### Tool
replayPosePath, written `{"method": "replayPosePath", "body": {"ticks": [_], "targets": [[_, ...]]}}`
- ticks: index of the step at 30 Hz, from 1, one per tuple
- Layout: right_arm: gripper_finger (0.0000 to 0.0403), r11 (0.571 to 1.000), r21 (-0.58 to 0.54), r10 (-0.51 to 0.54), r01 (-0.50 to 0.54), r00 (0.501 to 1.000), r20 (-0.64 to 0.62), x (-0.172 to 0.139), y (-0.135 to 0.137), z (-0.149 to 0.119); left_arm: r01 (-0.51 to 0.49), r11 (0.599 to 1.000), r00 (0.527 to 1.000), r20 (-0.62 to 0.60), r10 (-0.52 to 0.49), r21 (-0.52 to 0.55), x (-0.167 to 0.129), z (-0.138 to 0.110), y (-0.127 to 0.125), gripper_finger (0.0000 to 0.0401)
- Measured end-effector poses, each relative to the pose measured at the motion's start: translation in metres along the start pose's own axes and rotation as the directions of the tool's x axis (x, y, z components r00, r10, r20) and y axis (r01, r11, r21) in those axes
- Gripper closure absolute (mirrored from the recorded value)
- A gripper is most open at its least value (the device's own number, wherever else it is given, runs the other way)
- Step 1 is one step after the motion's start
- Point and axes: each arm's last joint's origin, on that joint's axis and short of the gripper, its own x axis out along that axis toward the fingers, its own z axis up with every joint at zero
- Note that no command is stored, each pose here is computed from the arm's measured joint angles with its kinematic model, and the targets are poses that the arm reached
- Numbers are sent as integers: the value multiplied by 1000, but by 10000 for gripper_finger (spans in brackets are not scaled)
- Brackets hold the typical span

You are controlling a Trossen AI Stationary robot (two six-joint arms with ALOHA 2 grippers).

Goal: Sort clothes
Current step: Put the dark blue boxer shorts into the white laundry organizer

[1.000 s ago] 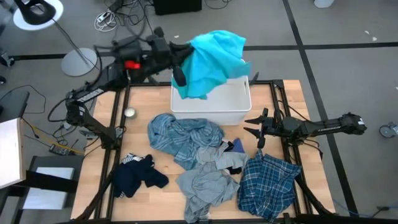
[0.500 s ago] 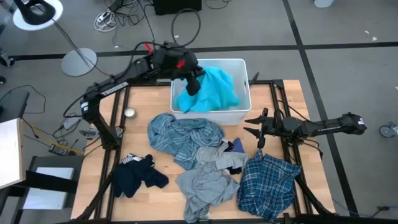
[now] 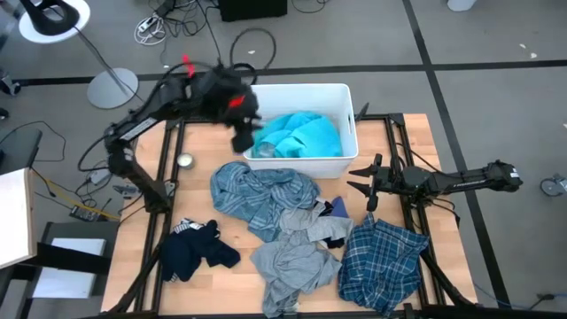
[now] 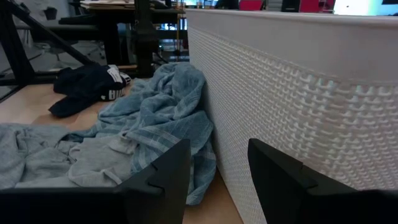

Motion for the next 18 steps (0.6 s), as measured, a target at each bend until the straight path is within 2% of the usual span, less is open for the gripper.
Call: {"method": "replayPosePath", "body": {"ticks": [3,6,12,15,18], "targets": [[241,1000,0,0,0,1000,0,0,0,0,60,998,998,28,-61,29,-21,-11,-26,269],[241,1000,0,0,0,1000,0,0,0,0,70,996,996,56,-73,49,-39,-27,-50,269],[240,1000,0,0,0,1000,0,0,0,0,132,991,989,64,-132,12,-54,-71,-87,269],[241,1000,0,0,0,1000,0,0,0,0,168,984,986,15,-168,-49,-56,-96,-99,269],[241,1000,0,0,0,1000,0,0,0,0,158,981,981,-91,-169,-117,-48,-123,-111,269]]}}
